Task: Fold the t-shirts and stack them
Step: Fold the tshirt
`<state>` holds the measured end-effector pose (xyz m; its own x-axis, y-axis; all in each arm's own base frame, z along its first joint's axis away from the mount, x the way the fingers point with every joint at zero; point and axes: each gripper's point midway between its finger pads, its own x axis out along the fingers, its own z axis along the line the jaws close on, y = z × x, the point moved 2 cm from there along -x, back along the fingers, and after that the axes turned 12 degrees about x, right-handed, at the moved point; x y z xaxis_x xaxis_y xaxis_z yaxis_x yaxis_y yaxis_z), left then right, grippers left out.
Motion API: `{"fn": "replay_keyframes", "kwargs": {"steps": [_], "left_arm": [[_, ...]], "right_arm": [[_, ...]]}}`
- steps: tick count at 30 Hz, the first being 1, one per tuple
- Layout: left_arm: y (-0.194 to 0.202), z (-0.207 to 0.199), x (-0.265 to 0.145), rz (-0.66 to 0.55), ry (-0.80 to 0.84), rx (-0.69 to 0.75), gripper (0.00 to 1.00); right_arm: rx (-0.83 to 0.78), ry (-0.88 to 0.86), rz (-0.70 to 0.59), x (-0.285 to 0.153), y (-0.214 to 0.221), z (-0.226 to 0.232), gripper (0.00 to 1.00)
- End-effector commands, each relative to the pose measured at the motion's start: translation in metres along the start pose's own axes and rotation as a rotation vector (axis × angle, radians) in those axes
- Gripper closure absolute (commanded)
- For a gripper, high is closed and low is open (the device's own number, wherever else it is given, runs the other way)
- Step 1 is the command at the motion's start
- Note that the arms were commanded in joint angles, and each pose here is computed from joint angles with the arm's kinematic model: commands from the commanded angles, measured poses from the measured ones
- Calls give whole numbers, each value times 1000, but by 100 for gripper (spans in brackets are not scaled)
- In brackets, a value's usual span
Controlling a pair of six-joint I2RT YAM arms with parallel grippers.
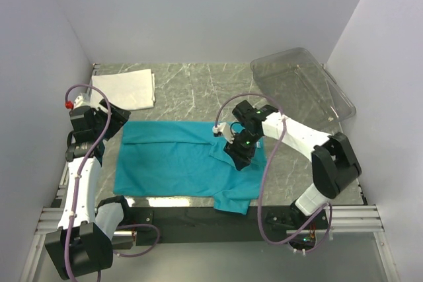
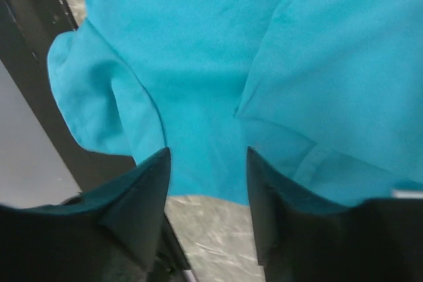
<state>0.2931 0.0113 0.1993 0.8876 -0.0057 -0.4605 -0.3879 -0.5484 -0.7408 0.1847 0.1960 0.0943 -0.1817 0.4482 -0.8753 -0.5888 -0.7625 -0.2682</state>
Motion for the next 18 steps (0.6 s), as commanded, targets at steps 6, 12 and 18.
{"fn": "replay_keyframes", "kwargs": {"steps": [6,12,18], "left_arm": [[-9,9,-5,-11,-103,-71,13],[-2,29,-10,90,-317,-220,13],[39,48,-1,278,-374,-179,14]], "right_arm": [[-264,214,-508,-96,-59,2,0],[-457,-296,-208,-34,-1,60,6],[-282,168,-346,-22,-18,-8,0]]}}
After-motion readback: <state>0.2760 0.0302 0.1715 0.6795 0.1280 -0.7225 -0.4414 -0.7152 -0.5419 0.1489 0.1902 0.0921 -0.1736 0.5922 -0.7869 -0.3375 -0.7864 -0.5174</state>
